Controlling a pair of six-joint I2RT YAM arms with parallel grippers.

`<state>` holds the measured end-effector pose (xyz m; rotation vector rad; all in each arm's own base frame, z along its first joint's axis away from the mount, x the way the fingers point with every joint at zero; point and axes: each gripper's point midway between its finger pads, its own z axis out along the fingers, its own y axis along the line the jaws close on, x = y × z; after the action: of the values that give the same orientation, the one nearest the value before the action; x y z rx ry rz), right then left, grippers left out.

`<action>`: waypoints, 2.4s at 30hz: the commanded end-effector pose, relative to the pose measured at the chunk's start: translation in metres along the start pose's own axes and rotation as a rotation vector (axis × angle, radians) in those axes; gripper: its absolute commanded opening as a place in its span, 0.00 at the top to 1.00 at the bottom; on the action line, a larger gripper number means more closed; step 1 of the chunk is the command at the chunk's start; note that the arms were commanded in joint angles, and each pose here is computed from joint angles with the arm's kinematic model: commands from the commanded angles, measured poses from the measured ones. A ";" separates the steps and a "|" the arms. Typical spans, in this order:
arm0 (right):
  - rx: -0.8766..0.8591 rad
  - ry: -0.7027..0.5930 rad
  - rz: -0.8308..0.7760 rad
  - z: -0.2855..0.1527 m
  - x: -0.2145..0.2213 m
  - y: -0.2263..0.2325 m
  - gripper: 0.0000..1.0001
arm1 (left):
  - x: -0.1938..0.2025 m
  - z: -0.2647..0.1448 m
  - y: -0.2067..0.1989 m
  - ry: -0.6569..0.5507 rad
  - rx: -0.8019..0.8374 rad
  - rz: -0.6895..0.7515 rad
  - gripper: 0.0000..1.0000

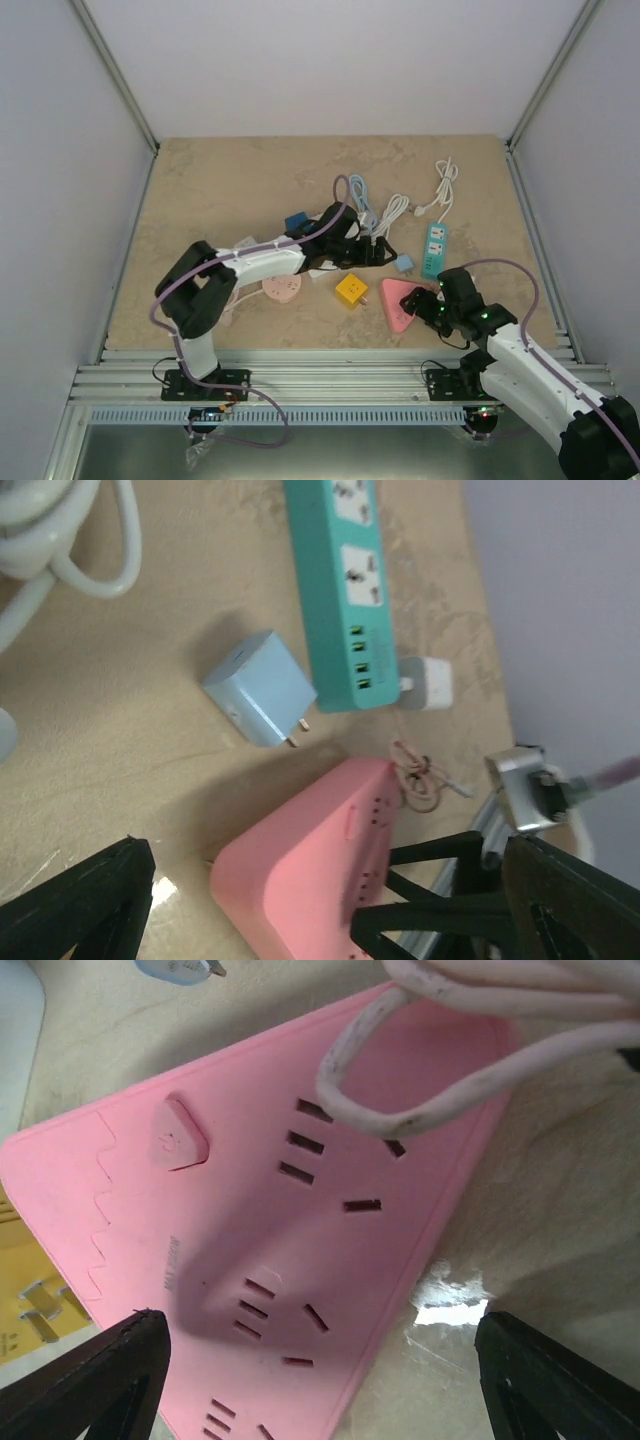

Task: Insert the plug

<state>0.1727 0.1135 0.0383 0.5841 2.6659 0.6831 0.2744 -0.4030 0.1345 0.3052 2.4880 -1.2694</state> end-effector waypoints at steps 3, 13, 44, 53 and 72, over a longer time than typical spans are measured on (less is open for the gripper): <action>-0.154 -0.038 0.079 0.007 -0.011 0.021 0.15 | 0.024 0.026 0.019 0.117 -0.081 0.018 0.04; -0.188 -0.050 0.118 0.015 -0.017 0.019 0.19 | 0.056 0.054 0.034 0.237 -0.060 -0.080 0.23; -0.320 -0.090 0.088 0.006 -0.029 0.046 0.22 | 0.048 0.040 0.006 0.217 0.001 -0.072 0.80; -0.397 -0.182 0.023 -0.033 -0.050 0.077 0.07 | 0.030 0.017 -0.008 0.140 0.036 -0.041 0.87; -0.625 -0.265 -0.221 -0.105 -0.091 0.180 0.02 | -0.099 -0.128 -0.040 -0.314 0.183 -0.110 0.85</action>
<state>0.2636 0.1609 0.2101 0.2895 2.1473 1.1012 0.3120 -0.3402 0.2202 0.0950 2.3357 -1.3810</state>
